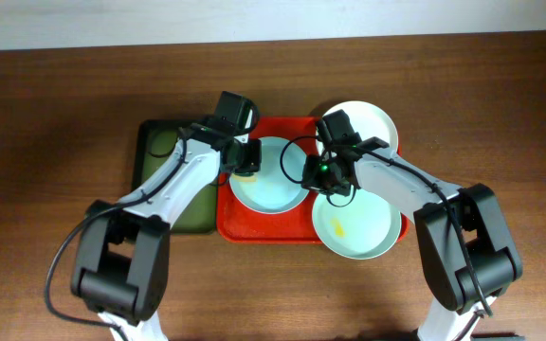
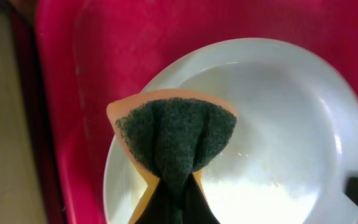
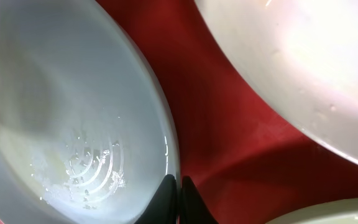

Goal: Clean dirty plates on tray and stack at the side
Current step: 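Scrub the light-blue plate with the sponge held in the left gripper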

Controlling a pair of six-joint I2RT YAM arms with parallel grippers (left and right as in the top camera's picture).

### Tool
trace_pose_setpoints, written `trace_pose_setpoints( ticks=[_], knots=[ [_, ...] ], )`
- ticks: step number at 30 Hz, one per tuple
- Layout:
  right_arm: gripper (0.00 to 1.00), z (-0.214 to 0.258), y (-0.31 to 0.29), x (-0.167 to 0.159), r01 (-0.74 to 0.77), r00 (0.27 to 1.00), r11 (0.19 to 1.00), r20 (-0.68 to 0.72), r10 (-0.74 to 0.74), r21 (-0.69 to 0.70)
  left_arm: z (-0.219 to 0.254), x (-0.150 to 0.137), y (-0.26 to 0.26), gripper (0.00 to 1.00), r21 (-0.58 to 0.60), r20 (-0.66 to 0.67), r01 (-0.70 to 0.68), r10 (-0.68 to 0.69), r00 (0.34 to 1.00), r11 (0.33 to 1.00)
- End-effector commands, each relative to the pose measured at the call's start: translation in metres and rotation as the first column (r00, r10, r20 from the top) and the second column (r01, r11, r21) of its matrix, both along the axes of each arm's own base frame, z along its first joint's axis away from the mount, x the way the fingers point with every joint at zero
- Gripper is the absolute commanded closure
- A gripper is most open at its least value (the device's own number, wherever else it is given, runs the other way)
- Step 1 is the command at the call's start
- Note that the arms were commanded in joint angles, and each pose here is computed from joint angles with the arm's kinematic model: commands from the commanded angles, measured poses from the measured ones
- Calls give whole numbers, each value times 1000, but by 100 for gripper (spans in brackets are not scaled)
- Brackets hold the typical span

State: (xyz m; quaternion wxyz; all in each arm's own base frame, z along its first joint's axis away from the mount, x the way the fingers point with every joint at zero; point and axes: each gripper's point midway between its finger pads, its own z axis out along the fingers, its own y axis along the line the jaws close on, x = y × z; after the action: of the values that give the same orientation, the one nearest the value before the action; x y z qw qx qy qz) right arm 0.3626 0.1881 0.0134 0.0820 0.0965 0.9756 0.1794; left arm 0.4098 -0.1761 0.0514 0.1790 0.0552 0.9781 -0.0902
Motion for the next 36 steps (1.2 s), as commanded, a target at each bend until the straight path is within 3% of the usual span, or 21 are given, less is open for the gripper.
trace_pose_setpoints(
  ticks=[1, 5, 7, 10, 13, 16, 18, 21, 27, 29, 31, 33, 36],
  knots=[
    [96, -4, 1, -4, -39, 999, 999, -1, 39, -21, -20, 5, -1, 100, 24, -18, 13, -12, 1000, 1000],
    [96, -3, 8, -6, -105, 994, 994, 26, 106, -28, -44, 2, -11, 100, 34, -47, 36, -34, 998, 999],
    [96, -2, 16, -6, -120, 992, 992, 40, 121, -24, -64, -13, -29, 100, 37, -97, 88, -84, 992, 995],
    [96, -2, 17, -6, -123, 991, 992, 40, 124, -24, -78, -40, -66, 100, -57, -170, 174, -181, 969, 983],
    [96, -2, 17, -6, -123, 991, 992, 41, 124, -24, -65, -36, -79, 100, -98, -154, 193, -207, 966, 976],
    [96, -2, 17, -6, -123, 991, 992, 41, 124, -24, -11, -11, -63, 100, -104, -126, 168, -181, 975, 980],
    [96, -2, 17, -6, -123, 991, 992, 40, 124, -24, -3, -7, -45, 100, -28, -112, 140, -142, 984, 990],
    [96, -2, 17, -6, -123, 991, 992, 41, 124, -24, -9, 9, 0, 100, 229, -38, 52, -44, 998, 972],
    [96, -2, 17, -6, -123, 991, 992, 40, 124, -24, -38, 8, 7, 100, 284, -75, 52, -32, 997, 957],
    [96, -2, 17, -6, -123, 991, 992, 40, 124, -24, -68, -7, -6, 100, 212, -181, 98, -60, 982, 972],
    [96, -2, 17, -6, -123, 991, 992, 41, 124, -24, -76, -30, -39, 100, 10, -288, 143, -134, 948, 990],
    [96, -1, 17, -6, -123, 991, 992, 43, 124, -23, -58, -46, -85, 100, -287, -320, 192, -283, 904, 939],
    [96, -1, 17, -5, -123, 991, 992, 44, 124, -21, -34, -41, -94, 100, -369, -276, 233, -345, 897, 900]
  ],
)
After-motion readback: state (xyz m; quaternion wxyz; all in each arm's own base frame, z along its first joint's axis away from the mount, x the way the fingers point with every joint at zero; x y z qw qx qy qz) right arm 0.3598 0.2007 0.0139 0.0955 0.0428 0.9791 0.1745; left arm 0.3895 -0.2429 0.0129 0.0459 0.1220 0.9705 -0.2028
